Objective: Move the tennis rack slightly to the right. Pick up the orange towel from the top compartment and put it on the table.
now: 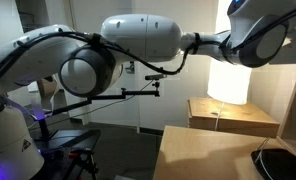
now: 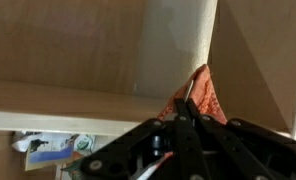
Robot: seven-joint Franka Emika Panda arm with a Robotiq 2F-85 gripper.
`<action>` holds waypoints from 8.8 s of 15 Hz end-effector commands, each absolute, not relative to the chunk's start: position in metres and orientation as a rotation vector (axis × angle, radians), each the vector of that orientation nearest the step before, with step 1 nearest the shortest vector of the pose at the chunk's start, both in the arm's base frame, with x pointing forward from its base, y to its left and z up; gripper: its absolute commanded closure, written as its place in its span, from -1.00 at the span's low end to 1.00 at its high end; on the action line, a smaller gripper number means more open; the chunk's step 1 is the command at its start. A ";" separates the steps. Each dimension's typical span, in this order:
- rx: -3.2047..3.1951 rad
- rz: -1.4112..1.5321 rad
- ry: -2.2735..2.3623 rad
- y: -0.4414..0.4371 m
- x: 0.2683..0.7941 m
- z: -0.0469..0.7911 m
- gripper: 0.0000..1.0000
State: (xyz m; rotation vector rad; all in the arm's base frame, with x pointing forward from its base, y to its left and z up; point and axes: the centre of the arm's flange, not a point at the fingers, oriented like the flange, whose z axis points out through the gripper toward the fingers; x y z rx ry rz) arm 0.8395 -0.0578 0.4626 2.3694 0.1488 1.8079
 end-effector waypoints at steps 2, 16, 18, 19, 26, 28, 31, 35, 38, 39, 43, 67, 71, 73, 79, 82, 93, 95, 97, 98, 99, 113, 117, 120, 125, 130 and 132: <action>2.325 1.686 0.276 -0.066 0.812 0.431 0.94; 2.267 1.393 0.408 -0.090 0.835 0.370 0.94; 2.284 1.392 0.426 -0.093 0.830 0.370 0.94; 2.291 1.420 0.423 -0.092 0.826 0.375 0.94; 2.310 1.749 0.454 -0.079 0.782 0.445 0.95; 2.295 1.806 0.472 -0.081 0.779 0.462 0.96; 2.288 1.880 0.474 -0.087 0.770 0.481 0.96; 2.274 1.958 0.468 -0.101 0.763 0.490 0.96; 2.277 2.000 0.460 -0.108 0.756 0.490 0.96; 2.273 2.014 0.466 -0.109 0.755 0.489 0.96; 2.256 2.021 0.510 -0.104 0.755 0.482 0.96; 2.310 1.255 1.104 -0.113 0.791 0.380 0.95; 2.280 1.152 1.316 -0.112 0.785 0.380 0.95; 2.256 1.100 1.410 -0.112 0.781 0.382 0.95; 2.098 0.966 1.615 -0.115 0.772 0.385 0.96; 2.092 1.042 1.542 -0.113 0.777 0.385 0.91; 2.360 1.368 1.035 -0.118 0.845 0.405 0.92; 2.372 1.379 1.012 -0.117 0.845 0.406 0.92; 2.374 1.380 1.009 -0.118 0.845 0.406 0.92; 2.374 1.380 1.009 -0.118 0.845 0.406 0.92; 2.374 1.380 1.009 -0.118 0.845 0.406 0.92; 2.239 1.067 1.226 -0.082 0.845 0.323 0.97; 2.155 0.926 1.358 -0.068 0.840 0.282 0.97; 2.086 0.835 1.459 -0.059 0.838 0.256 0.97; 1.971 0.707 1.629 -0.047 0.831 0.224 0.97; 1.835 0.584 1.805 -0.037 0.826 0.198 0.96; 1.778 0.548 1.864 -0.036 0.823 0.192 0.96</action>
